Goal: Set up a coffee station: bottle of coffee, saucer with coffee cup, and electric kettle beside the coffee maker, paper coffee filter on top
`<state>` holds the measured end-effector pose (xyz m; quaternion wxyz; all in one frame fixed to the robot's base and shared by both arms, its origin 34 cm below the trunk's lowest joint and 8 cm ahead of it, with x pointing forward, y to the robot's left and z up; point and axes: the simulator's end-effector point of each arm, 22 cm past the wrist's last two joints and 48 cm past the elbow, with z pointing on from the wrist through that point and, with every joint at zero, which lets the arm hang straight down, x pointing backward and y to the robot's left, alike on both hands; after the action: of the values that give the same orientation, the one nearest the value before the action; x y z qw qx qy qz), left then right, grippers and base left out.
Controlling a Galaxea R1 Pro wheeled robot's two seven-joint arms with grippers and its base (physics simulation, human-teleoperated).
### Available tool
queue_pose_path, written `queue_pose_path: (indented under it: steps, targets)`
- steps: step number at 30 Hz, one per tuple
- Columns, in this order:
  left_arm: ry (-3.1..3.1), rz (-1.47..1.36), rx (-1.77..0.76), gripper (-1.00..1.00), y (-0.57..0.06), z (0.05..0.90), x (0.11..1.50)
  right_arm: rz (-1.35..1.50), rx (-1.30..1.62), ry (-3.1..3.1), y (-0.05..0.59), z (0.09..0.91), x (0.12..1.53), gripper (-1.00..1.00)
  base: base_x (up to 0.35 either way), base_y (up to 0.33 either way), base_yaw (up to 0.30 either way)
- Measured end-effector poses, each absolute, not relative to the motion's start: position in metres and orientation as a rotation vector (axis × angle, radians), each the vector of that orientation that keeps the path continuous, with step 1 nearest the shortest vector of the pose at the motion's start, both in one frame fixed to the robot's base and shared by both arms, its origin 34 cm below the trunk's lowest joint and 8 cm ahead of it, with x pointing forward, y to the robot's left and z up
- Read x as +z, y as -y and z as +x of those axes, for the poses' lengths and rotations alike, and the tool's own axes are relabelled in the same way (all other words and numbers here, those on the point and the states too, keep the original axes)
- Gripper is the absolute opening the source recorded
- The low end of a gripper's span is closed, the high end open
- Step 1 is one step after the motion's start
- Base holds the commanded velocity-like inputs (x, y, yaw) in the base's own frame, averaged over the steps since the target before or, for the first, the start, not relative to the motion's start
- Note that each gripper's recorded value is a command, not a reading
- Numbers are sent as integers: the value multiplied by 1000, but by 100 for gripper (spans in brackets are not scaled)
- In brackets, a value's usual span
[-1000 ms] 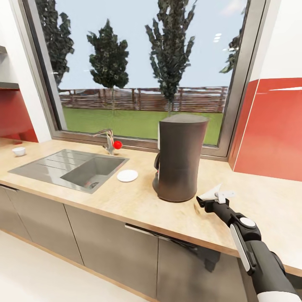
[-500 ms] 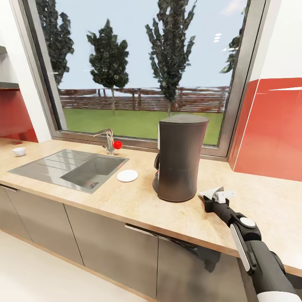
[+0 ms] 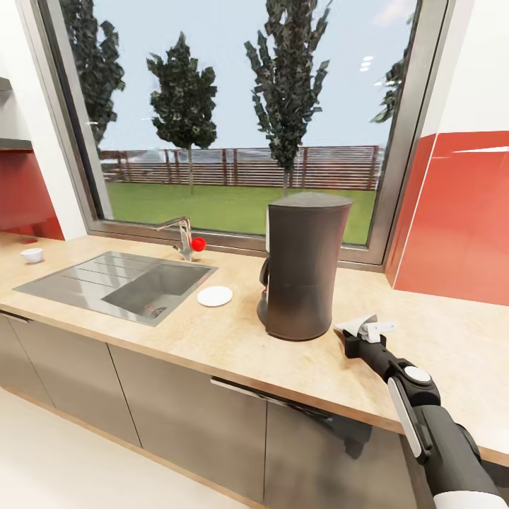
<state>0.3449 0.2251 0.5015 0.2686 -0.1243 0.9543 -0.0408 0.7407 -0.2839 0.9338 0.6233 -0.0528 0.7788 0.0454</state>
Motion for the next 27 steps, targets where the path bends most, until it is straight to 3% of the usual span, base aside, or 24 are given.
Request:
queue_pose_path:
  steps: [27]
  targets:
    - [-2575,-335,-110,100,-225,345,510,-121,104,-1787,284,741,943,-100,-30,0,0]
